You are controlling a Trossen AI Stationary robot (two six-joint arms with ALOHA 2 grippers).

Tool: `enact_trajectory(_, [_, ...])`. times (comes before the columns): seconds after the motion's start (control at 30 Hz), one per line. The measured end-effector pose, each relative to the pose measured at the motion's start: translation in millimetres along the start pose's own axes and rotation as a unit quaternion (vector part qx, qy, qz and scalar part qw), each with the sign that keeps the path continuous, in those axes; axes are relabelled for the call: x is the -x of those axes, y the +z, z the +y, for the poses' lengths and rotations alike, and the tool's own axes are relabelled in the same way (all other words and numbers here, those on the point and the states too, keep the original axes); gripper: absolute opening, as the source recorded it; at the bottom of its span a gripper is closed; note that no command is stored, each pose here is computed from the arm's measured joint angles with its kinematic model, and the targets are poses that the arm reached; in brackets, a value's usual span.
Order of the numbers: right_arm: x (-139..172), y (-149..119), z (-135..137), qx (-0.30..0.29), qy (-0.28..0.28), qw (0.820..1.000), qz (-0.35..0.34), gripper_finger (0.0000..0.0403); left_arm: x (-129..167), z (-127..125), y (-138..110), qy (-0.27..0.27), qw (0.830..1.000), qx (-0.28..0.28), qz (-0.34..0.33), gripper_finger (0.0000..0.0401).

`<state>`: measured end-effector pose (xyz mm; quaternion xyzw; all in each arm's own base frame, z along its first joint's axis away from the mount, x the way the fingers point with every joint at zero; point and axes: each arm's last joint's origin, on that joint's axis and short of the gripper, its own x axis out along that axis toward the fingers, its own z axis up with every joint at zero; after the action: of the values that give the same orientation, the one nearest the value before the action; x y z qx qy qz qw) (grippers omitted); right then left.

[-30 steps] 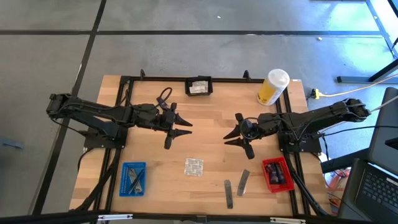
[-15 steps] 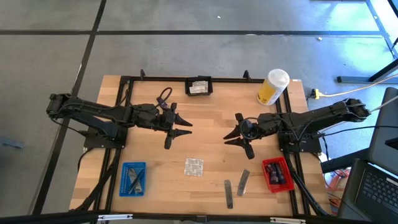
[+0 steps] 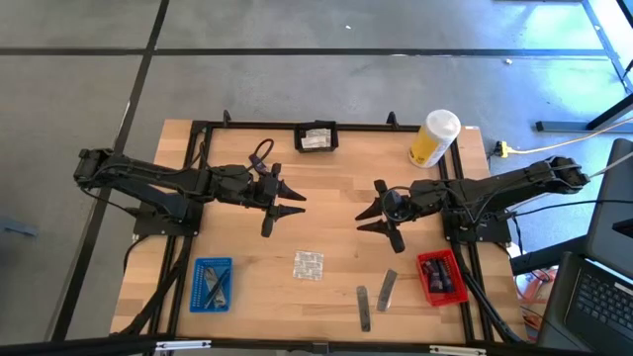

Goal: Pick & Place Travel size toiletries
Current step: Put the black comb into the blue bin

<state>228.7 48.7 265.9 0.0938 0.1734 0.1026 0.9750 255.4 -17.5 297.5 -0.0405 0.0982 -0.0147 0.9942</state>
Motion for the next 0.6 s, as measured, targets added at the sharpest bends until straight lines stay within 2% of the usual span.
enact_trajectory(0.27, [0.0, 0.0, 0.0, 0.0, 0.0, 1.0, 0.0, 0.0137, 0.0, 0.0, 0.0, 0.0, 1.0, 0.0, 0.0, 0.0129])
enact_trajectory(0.6, [0.0, 0.0, 0.0, 0.0, 0.0, 1.0, 0.0, 0.0114, 0.0, 0.0, 0.0, 0.0, 1.0, 0.0, 0.0, 0.0129])
